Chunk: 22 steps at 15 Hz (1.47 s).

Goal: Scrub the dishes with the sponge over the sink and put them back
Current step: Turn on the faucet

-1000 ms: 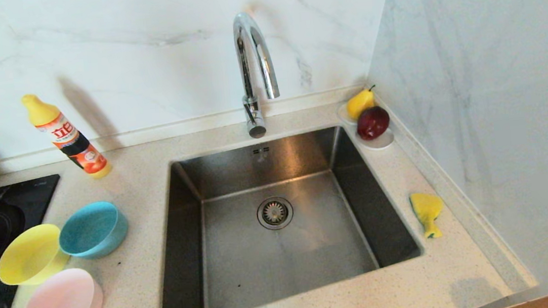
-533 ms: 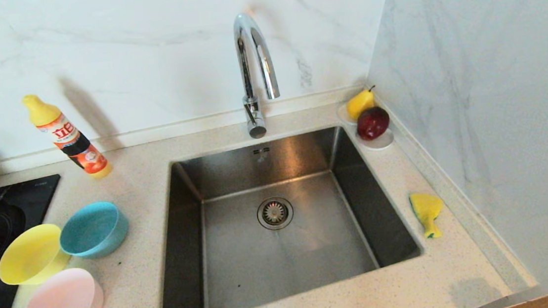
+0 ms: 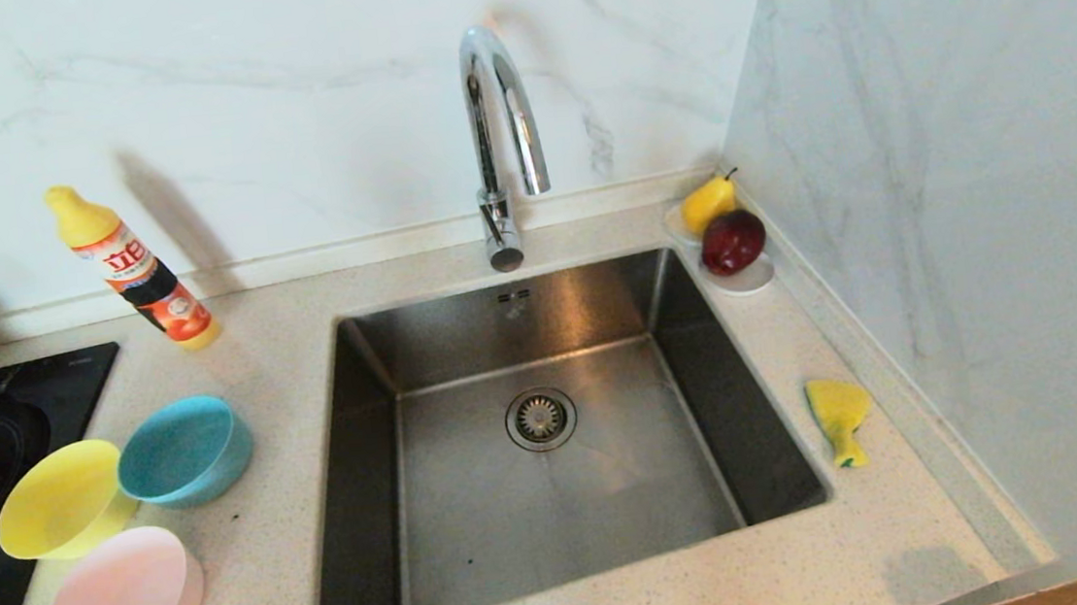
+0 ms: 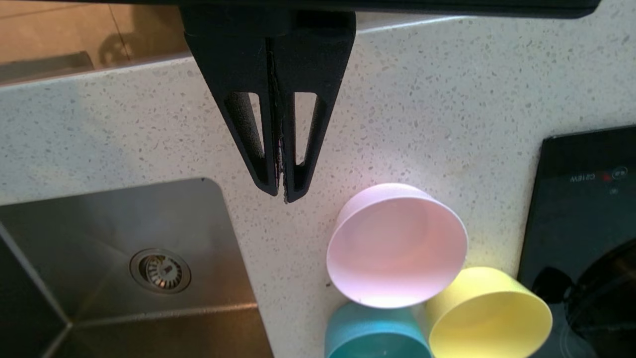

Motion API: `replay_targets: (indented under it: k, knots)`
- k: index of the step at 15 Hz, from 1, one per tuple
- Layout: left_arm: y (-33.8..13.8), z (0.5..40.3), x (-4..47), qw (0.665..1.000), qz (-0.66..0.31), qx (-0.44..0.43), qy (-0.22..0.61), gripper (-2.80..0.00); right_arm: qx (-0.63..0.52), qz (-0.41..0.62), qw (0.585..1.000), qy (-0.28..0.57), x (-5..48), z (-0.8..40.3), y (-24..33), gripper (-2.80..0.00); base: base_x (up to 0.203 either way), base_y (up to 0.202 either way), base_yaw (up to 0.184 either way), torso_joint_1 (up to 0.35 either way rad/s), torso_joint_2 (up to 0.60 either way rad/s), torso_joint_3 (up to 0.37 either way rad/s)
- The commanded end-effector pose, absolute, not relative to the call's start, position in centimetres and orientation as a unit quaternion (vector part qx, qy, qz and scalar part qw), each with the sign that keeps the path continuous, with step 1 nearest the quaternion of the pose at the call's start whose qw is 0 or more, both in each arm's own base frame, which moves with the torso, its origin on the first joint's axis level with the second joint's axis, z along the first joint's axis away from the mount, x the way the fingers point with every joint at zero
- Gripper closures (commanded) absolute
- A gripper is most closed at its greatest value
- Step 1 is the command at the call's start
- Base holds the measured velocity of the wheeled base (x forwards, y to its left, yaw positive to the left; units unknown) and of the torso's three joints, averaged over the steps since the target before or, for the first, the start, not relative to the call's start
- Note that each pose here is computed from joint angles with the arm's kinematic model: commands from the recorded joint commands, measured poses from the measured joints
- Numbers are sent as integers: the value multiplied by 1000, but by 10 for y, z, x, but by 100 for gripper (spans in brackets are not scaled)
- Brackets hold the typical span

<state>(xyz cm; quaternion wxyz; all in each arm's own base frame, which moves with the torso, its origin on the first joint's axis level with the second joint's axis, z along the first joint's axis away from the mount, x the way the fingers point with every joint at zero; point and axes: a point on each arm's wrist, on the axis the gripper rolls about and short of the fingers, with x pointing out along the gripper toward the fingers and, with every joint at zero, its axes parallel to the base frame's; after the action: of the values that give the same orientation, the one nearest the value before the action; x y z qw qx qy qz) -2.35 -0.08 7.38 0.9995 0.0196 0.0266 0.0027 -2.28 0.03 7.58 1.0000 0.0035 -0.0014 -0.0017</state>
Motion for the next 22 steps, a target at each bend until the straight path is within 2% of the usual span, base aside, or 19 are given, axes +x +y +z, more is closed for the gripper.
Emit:
replay_targets:
  k: [1,22]
  knots:
    - [-1,73,-24,999,3,28,22,0,4,-2,1000,-1,-23,76,0,0,0,0,0,0,0,0]
    - [-1,74,-24,1000,4,16,21,0,-3,-5,1000,2,-23,75,0,0,0,0,0,0,0,0]
